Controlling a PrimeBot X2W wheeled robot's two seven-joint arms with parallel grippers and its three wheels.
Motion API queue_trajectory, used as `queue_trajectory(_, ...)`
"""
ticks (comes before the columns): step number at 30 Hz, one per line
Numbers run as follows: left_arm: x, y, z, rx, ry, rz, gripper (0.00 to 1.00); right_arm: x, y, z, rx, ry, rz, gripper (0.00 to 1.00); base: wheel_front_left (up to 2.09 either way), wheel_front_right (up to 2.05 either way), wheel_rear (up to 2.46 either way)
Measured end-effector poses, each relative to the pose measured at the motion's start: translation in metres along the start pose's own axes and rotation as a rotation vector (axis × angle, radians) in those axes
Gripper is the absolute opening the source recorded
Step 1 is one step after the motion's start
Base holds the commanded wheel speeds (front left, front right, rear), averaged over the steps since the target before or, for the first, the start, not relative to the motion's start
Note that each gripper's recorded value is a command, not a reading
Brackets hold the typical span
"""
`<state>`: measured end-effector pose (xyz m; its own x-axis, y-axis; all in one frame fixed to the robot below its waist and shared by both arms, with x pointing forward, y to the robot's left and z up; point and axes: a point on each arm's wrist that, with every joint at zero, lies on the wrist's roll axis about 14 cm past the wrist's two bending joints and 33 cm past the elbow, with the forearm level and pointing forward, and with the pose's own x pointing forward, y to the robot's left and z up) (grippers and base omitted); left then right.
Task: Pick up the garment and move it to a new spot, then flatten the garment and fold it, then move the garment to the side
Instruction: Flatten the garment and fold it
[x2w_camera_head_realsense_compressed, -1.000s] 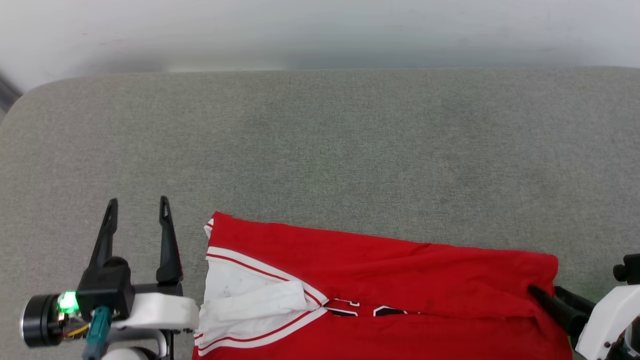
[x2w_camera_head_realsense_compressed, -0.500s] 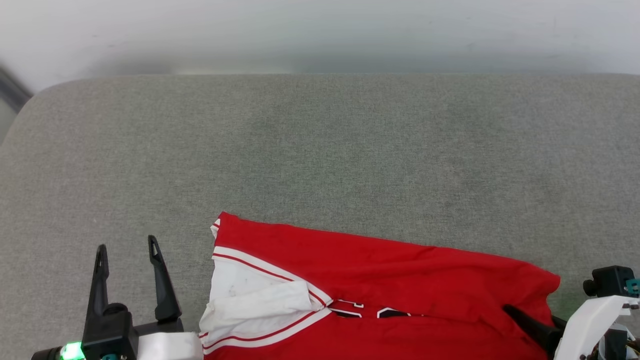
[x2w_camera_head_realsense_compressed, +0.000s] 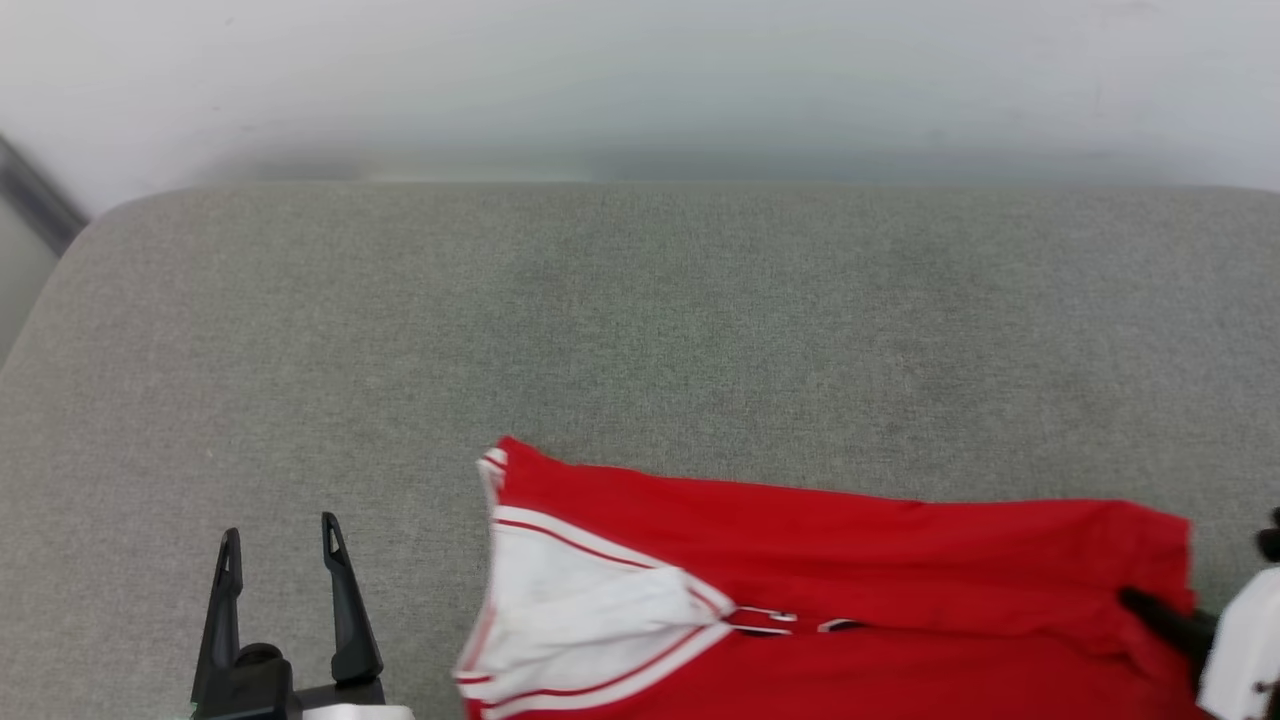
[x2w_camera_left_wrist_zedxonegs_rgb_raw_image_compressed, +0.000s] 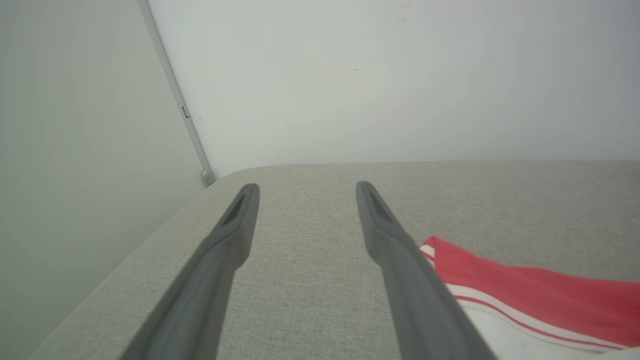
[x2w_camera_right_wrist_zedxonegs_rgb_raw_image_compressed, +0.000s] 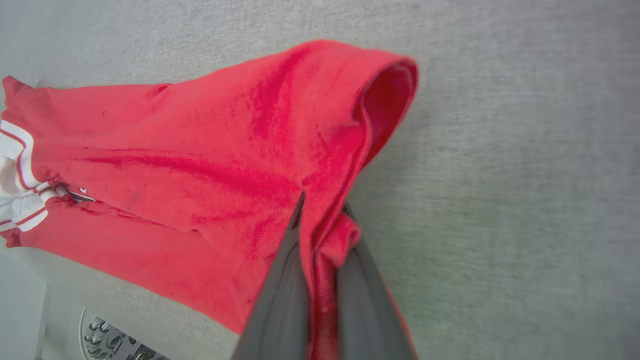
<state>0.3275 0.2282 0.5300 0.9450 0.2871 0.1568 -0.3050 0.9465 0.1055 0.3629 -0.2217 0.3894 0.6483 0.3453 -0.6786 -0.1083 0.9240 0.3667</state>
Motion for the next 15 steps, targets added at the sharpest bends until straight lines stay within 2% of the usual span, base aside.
queue_trajectory(5,-0.005,-0.001,-0.001,-0.002,0.005,-0.001,1.00,-0.025,-0.050,0.013,-0.039,0.026,-0.150,0.00,0.00,0.00,0.00)
queue_trajectory(8,-0.006,-0.002,-0.001,0.001,0.005,-0.010,1.00,-0.032,-0.060,0.019,-0.047,0.050,-0.181,0.00,0.00,0.00,0.00)
queue_trajectory(10,-0.008,-0.003,-0.002,0.007,0.008,-0.020,1.00,-0.032,-0.054,0.020,-0.061,0.072,-0.166,0.00,0.00,0.00,0.00)
queue_trajectory(13,-0.010,-0.003,-0.003,0.009,0.012,-0.026,1.00,-0.030,-0.026,0.027,-0.034,0.079,-0.070,0.00,0.00,0.00,0.00)
queue_trajectory(15,-0.011,-0.003,-0.004,0.012,0.014,-0.030,1.00,-0.032,-0.009,0.025,-0.074,0.112,-0.023,0.00,0.00,0.00,0.00)
